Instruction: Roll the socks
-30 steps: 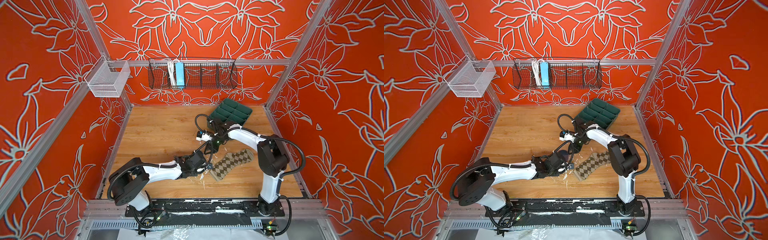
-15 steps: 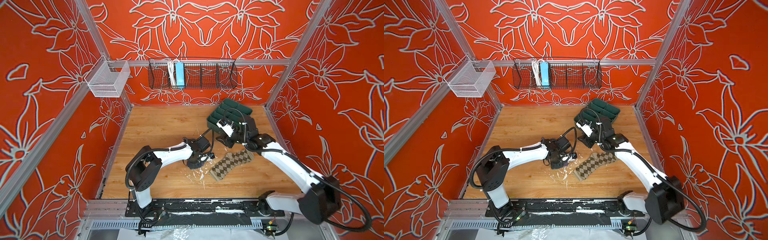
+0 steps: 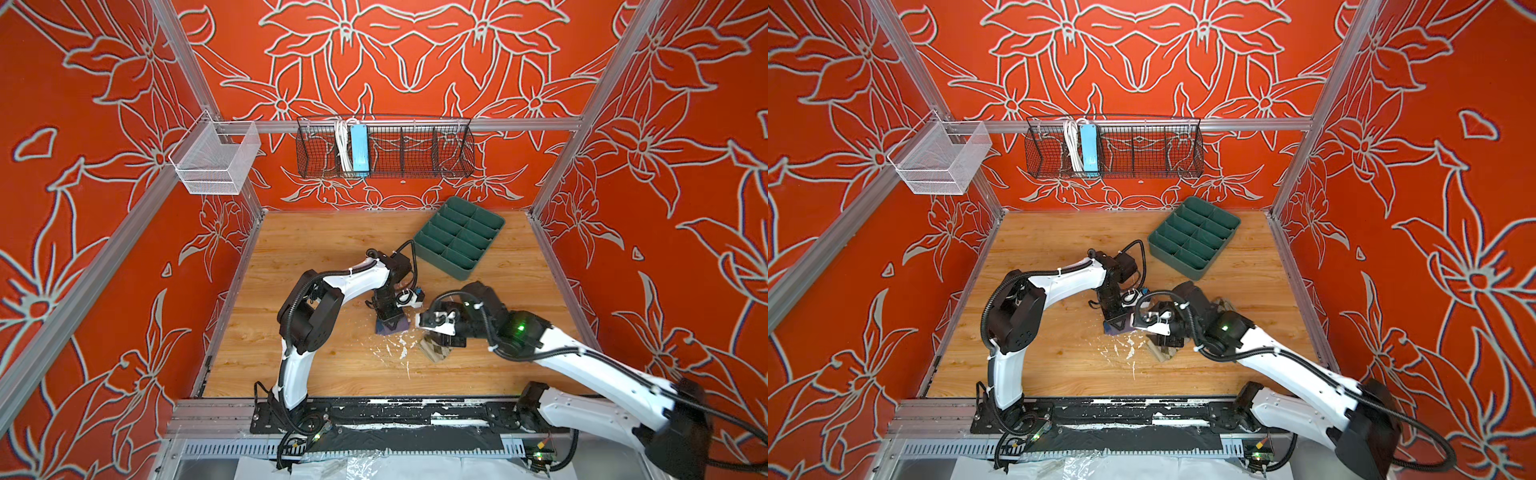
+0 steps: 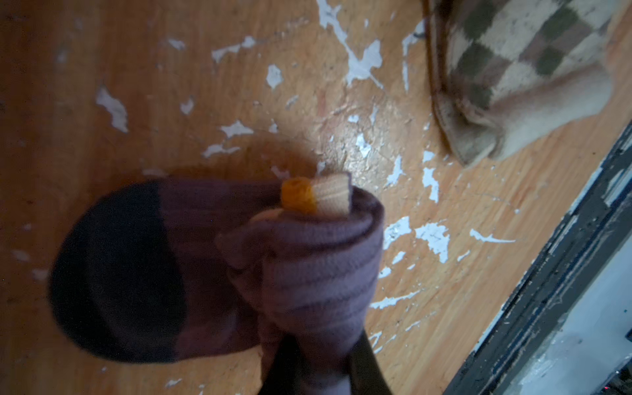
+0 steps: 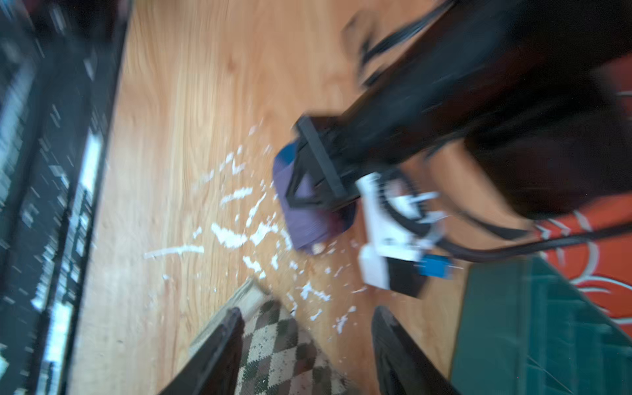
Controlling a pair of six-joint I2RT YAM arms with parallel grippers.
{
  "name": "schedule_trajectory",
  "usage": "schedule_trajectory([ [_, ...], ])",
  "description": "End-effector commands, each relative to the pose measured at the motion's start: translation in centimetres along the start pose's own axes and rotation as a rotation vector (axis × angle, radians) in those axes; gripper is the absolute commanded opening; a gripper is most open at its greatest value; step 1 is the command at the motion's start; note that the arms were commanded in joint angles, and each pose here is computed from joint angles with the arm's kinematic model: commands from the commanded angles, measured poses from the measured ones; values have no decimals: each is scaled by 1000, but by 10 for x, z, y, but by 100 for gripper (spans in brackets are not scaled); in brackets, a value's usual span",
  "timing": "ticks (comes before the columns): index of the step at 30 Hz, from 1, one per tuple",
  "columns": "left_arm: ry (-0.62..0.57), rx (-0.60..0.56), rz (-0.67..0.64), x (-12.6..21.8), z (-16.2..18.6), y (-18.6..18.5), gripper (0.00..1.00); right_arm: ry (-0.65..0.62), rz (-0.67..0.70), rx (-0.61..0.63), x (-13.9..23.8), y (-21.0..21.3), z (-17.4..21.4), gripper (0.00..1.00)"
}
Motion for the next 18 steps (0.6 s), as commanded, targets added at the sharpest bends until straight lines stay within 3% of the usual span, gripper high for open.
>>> schedule_trajectory([
  [1,62,40,102,-27,9,0,15,7,105,148,-28,-3,-7,63],
  [14,47,55,121,-29,11,4,15,121,111,146,-128,-17,0,61],
  [16,42,54,124,-29,11,4,15,140,85,141,-135,-15,3,53],
  [18,39,53,118,-27,10,3,17,160,26,137,-139,-12,4,39],
])
Point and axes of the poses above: each gripper's point midway between its finger pads, its own x axis back along the fingers, its own y axis along the line the jaws close on, z = x × y, the point moved 10 cm from there along x, back along the fingers, and after that the axes turned 6 degrees about -x, right-handed, at the moved point
